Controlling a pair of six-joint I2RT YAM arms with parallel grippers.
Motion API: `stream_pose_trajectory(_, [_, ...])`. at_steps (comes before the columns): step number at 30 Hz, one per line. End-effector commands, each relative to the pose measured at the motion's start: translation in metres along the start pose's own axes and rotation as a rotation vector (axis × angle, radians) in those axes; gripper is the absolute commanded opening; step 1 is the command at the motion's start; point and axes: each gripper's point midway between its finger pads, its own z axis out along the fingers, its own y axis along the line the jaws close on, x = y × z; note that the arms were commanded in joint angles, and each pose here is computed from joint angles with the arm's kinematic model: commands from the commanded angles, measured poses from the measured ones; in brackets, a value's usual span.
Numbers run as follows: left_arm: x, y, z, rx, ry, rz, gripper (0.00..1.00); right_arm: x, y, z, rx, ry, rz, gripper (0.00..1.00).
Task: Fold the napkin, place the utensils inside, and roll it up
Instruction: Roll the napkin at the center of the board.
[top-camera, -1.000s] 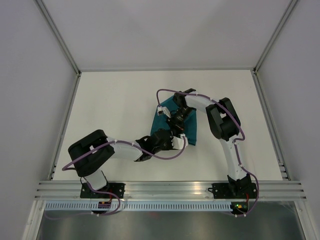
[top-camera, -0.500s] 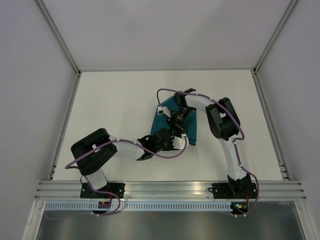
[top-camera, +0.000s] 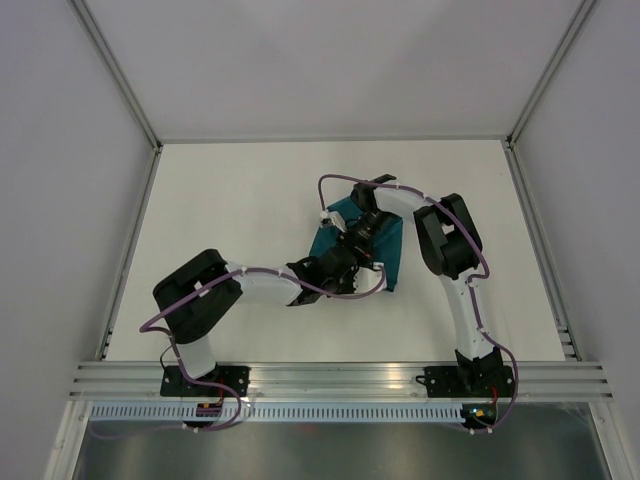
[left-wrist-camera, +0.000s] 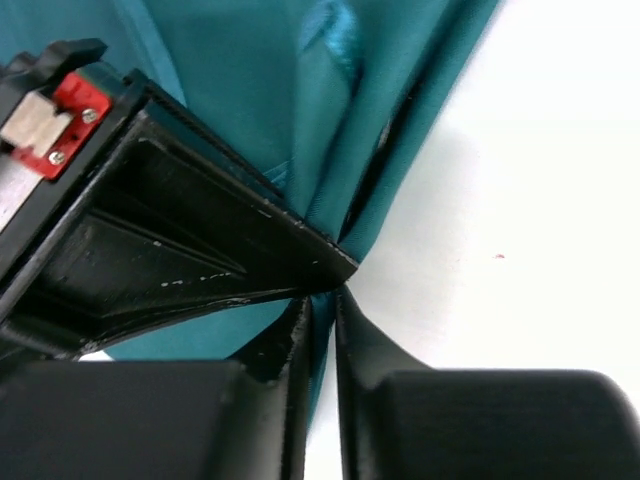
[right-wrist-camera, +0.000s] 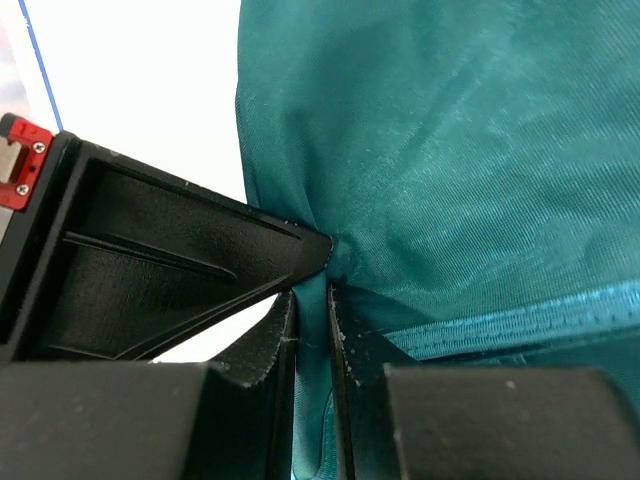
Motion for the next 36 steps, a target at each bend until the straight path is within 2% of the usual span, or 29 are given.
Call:
stream_pose_trajectory(1, [0.006,-0.011,0.008,0.085,0.042,-0.039,0.12,0.028,-0.04,0.021,0.084,0.125,-0.059,0.04])
stream_pose_trajectory(2, [0.007,-0.013,0.009,0.098,0.057,-0.049,0.07,0.028,-0.04,0.021,0.086,0.123,-0.059,0.04])
stream_pose_trajectory(4, [0.009,-0.015,0.008,0.115,0.082,-0.062,0.02,0.026,-0.042,0.02,0.099,0.116,-0.056,0.05])
stream_pose_trajectory(6, [0.008,-0.016,0.007,0.127,0.096,-0.079,0.02,0.023,-0.042,0.015,0.122,0.101,-0.058,0.08])
stream_pose_trajectory(7, [0.008,-0.016,0.007,0.13,0.098,-0.086,0.02,0.02,-0.044,0.012,0.138,0.085,-0.068,0.11])
stream_pose_trajectory(8, [0.007,-0.016,0.006,0.132,0.099,-0.102,0.02,0.02,-0.042,0.01,0.144,0.077,-0.06,0.19])
stream_pose_trajectory(10, [0.008,-0.019,0.006,0.143,0.104,-0.116,0.02,0.01,-0.041,-0.003,0.174,0.027,-0.075,0.27])
stream_pose_trajectory(11, [0.006,-0.017,0.006,0.14,0.103,-0.133,0.02,0.005,-0.035,-0.011,0.184,0.007,-0.09,0.34])
stream_pose_trajectory(14, [0.003,-0.022,0.007,0.173,0.103,-0.163,0.02,-0.001,-0.034,-0.029,0.213,-0.047,-0.092,0.45])
stream_pose_trajectory(17, [0.0,-0.024,0.008,0.197,0.098,-0.192,0.02,-0.01,-0.033,-0.052,0.26,-0.109,-0.089,0.5])
stream_pose_trajectory(21, [-0.003,-0.028,0.009,0.226,0.085,-0.224,0.02,-0.011,-0.036,-0.073,0.283,-0.171,-0.051,0.54])
stream_pose_trajectory(26, [-0.001,-0.033,0.01,0.265,0.094,-0.267,0.02,-0.005,-0.043,-0.098,0.324,-0.246,-0.001,0.54])
stream_pose_trajectory(31, [-0.004,-0.031,0.011,0.331,0.076,-0.35,0.02,0.005,-0.058,-0.141,0.376,-0.396,0.048,0.53])
stream_pose_trajectory(36, [0.005,-0.04,0.011,0.458,0.092,-0.446,0.02,0.013,-0.063,-0.185,0.459,-0.538,0.01,0.52])
